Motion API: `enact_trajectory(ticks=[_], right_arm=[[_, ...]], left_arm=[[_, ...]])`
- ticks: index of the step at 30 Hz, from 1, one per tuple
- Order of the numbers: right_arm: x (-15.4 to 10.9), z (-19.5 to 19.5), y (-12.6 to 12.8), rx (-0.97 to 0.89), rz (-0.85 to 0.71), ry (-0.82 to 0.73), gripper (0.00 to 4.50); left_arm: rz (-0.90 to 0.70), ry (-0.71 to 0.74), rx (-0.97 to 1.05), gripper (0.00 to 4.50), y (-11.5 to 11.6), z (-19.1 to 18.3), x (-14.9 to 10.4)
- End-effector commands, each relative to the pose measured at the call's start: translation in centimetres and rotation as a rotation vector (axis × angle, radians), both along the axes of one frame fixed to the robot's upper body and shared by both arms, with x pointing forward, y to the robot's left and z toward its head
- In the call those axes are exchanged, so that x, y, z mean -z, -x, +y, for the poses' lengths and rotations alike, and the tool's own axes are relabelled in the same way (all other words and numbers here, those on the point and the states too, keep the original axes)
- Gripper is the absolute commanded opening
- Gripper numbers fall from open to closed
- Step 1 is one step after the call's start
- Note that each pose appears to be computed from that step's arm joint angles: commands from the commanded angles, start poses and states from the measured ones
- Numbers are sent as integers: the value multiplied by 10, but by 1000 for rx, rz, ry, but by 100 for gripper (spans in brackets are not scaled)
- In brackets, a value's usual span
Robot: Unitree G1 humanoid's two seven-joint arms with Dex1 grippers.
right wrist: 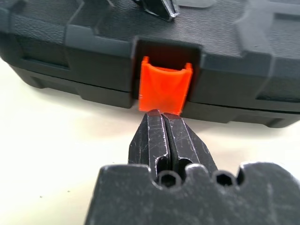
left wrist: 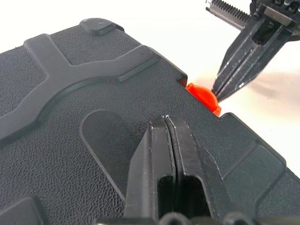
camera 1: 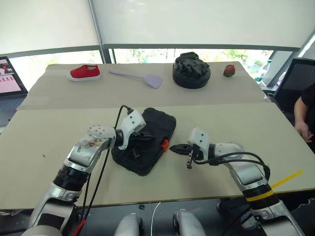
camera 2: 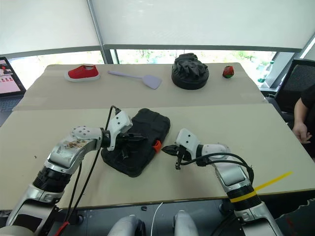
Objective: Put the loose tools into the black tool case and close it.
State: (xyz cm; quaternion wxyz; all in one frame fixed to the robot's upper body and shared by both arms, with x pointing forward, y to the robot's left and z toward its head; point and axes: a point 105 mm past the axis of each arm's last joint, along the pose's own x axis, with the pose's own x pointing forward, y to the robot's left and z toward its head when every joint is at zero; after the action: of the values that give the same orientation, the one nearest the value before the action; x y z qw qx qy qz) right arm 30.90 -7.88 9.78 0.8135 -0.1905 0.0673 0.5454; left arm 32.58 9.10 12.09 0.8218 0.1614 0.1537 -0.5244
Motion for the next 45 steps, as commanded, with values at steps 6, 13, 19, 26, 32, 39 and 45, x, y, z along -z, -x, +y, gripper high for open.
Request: enact_trajectory(ticks=[6,13,19,26,32,39,45], right_arm=[[-11,15,-9,-18,-48,-31,0],[-14,23,-12,-25,-46,-62,0],[-23,24,-11,-25,-49,-111,0],[-26,13,-5,-36,-48,-118,0],[-26,-35,10,-17,7,-95,88],[-33,-83,5,30,-231,-37,318],[-26,-107,10,1,-187,-92,443]], left_arm=[[212,-126,-78,7,12,22,59],[225,-129,-79,7,12,22,62],[221,-114,-95,7,12,28,61],[109,22,-121,7,10,32,39],[-137,203,-138,199,30,73,-14],[-229,114,-463,443,63,167,-4],[-258,-26,-669,450,90,215,20]])
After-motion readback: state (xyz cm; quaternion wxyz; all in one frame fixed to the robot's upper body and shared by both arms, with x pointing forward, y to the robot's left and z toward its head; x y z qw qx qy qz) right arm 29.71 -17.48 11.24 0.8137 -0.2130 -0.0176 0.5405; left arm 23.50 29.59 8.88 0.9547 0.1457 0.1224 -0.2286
